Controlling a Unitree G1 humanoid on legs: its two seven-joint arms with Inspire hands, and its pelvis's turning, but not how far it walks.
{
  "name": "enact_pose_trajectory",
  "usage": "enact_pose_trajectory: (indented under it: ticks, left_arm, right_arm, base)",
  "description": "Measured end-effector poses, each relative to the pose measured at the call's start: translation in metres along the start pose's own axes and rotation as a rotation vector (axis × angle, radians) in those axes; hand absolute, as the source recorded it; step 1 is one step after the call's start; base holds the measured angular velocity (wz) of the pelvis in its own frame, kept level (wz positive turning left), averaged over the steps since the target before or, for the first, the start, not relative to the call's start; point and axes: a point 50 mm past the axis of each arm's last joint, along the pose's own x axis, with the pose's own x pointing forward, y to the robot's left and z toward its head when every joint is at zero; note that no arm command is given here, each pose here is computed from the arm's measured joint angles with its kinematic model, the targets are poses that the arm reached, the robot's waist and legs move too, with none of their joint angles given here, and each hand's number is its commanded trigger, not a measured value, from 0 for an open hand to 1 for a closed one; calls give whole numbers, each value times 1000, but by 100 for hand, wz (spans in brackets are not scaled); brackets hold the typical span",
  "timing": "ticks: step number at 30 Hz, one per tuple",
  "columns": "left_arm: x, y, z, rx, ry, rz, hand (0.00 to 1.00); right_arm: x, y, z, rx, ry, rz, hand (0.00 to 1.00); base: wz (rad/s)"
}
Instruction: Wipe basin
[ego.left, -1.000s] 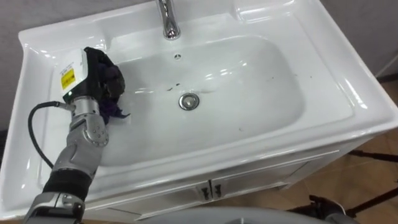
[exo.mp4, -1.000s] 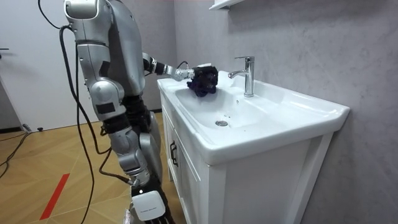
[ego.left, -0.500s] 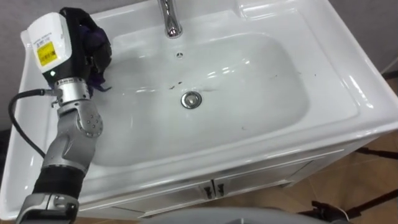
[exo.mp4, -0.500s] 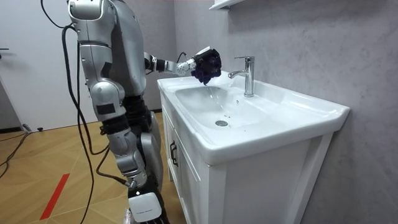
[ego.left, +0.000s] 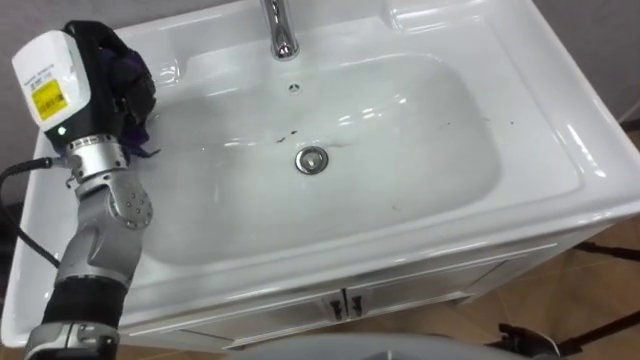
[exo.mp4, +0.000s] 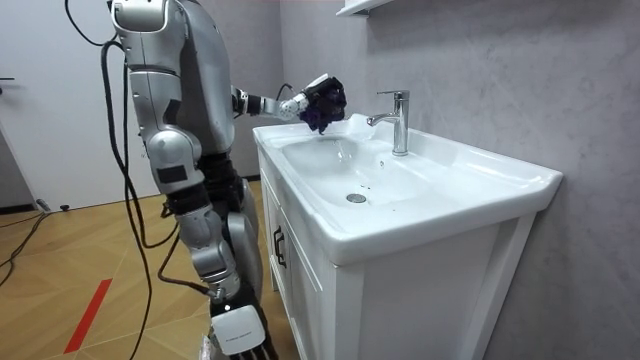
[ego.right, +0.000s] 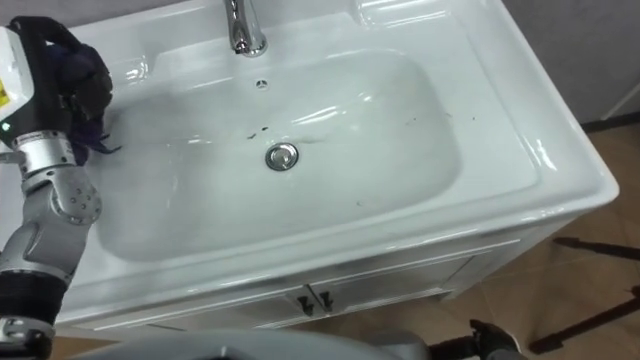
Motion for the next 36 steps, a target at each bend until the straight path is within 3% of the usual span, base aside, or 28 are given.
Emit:
enact_pose_trajectory:
  ticks: [11, 36]
  left_arm:
    - [-26, 3, -31, 23, 120, -52, 100]
    - [-46, 6, -53, 91, 184, -93, 100]
  right_arm:
    - [-1, -6, -8, -13, 29, -11, 0]
    - [-3, -9, -17, -43, 67, -13, 0]
  base:
    - [3]
    - [2]
